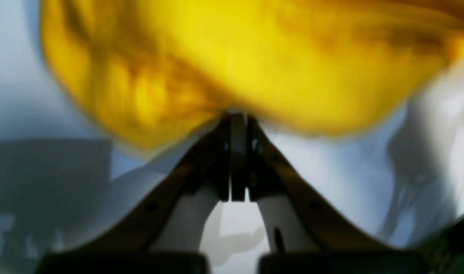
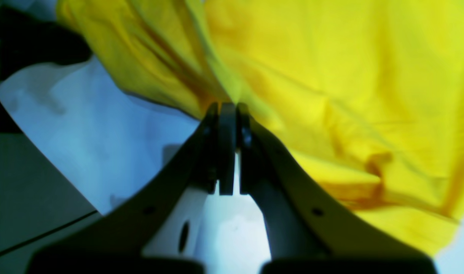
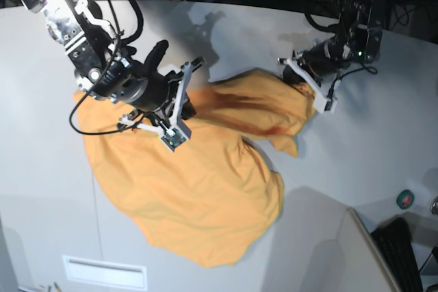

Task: Layout the t-shirt on the table in an organized manner, then fold the t-shirt properly
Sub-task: 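Regrasp the shirt with the right gripper and drag it away from the table edge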

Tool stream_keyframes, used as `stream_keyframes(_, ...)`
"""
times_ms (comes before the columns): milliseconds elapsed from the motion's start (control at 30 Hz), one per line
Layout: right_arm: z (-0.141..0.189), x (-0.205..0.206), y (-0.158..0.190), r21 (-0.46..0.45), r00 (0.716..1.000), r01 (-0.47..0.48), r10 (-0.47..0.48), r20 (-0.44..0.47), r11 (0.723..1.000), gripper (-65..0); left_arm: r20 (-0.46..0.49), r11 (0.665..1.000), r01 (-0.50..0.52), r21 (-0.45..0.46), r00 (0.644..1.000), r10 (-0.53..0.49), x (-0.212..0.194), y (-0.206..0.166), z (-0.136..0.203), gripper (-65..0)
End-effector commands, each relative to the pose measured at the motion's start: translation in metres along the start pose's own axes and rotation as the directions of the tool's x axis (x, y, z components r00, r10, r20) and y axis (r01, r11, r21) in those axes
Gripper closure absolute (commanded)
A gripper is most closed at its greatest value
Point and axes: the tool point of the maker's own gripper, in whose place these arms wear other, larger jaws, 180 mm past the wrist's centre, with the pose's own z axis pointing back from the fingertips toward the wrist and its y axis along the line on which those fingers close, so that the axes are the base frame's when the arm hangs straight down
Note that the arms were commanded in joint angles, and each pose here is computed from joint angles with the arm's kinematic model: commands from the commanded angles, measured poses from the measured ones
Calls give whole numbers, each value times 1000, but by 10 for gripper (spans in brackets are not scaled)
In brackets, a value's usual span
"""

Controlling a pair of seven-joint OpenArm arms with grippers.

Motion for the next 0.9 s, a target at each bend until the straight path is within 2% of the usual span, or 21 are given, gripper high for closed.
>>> stream_keyframes(0,7,17,3,9,998,-9,8,55,1000,0,13,1000,-3,8,1000,2,13,-3,-6,0)
stream_keyframes(167,16,8,10,20,999,-26,26,25,999,0,89,999,-14,-39,996,17,69,-26,-22,0)
stream_keyframes(300,16,-10,21,45,1000,-3,4,-10,999,0,131,998,15,-57,991,-8,89,-37,-13,0)
stream_keyframes(367,17,-21,30,60,999,17,-15,-31,998,0,132,999,5,-39,991,0,78,-28,0,-56)
stream_keyframes(500,16,-36,62,134,998,9,-1,-59,991,0,191,993,-95,72,978,80,55,29,44,-209)
stream_keyframes(567,14,-45,81,180,997,1,13,-73,984,0,232,977,-160,140,965,125,44,62,71,-309)
stream_keyframes(667,5,-76,101,228,988,3,32,-149,974,0,285,938,-252,237,941,180,26,107,109,-469)
stream_keyframes(733,-5,-91,113,250,984,15,30,-176,968,0,310,915,-294,276,928,205,18,126,125,-527)
stream_keyframes(800,-14,-107,115,248,978,35,18,-206,968,0,319,904,-312,290,923,216,13,133,132,-543)
stream_keyframes(867,-21,-120,114,241,972,52,6,-237,969,0,303,927,-270,260,934,188,15,120,126,-541)
